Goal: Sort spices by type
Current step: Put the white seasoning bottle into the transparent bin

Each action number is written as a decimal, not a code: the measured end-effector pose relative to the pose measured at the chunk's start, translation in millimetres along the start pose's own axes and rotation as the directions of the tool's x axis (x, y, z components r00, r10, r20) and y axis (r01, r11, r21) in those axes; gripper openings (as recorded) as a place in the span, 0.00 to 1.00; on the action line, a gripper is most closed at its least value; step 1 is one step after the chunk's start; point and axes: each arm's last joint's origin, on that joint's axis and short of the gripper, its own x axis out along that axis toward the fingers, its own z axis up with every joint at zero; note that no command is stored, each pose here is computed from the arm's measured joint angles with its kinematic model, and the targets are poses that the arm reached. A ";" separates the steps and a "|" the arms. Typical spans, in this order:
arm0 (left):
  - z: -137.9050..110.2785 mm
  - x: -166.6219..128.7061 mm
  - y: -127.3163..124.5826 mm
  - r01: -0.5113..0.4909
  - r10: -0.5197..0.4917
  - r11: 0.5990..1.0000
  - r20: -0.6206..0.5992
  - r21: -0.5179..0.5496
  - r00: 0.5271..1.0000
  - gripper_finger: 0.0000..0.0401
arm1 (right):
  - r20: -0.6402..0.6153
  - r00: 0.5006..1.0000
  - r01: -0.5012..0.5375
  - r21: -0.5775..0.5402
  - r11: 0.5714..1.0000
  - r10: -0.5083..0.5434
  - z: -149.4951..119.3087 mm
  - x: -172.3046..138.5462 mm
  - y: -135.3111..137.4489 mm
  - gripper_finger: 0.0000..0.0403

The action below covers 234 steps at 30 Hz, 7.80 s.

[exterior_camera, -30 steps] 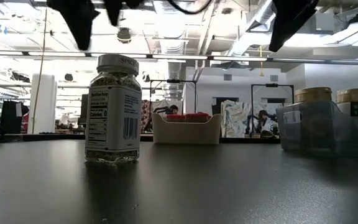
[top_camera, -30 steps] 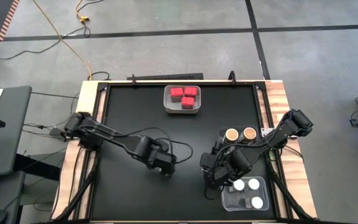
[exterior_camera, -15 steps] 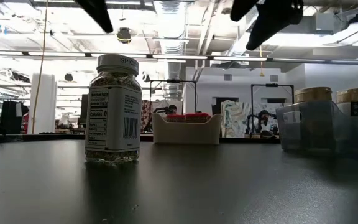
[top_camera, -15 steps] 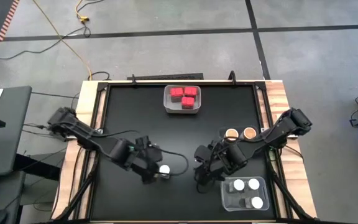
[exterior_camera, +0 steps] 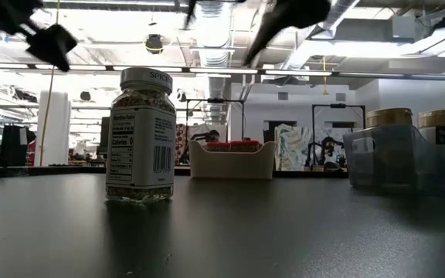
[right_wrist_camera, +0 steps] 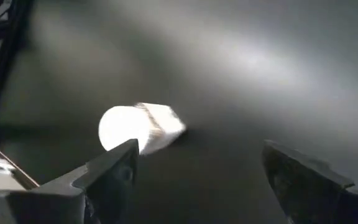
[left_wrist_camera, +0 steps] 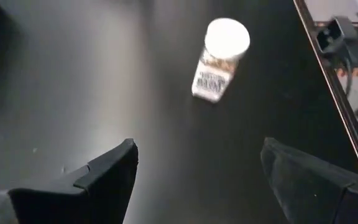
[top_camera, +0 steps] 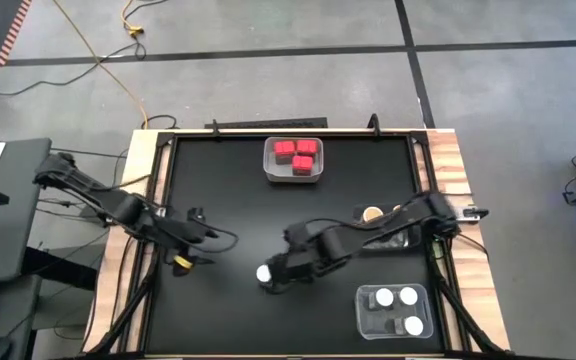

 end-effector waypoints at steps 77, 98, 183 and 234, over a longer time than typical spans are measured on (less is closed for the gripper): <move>-42.2 -41.3 22.5 0.116 -0.116 0.990 -0.011 0.077 0.993 0.82 | -0.193 0.978 0.017 0.467 0.884 0.083 -2.5 95.7 46.5 0.70; -41.9 -41.3 22.4 0.117 -0.116 0.990 -0.009 0.076 0.993 0.82 | -0.296 0.952 -0.110 -0.562 0.820 -0.075 22.3 -3.6 21.3 0.70; -40.8 -39.1 24.1 0.035 -0.034 0.996 0.009 -0.084 0.999 0.82 | -0.386 0.879 -0.356 -0.922 0.155 -0.279 6.2 -5.0 2.3 0.97; -40.8 -39.1 24.8 0.013 -0.012 0.999 0.014 -0.048 1.000 0.82 | -0.257 0.896 -0.025 -0.842 0.538 -0.361 -61.3 44.0 -12.4 0.92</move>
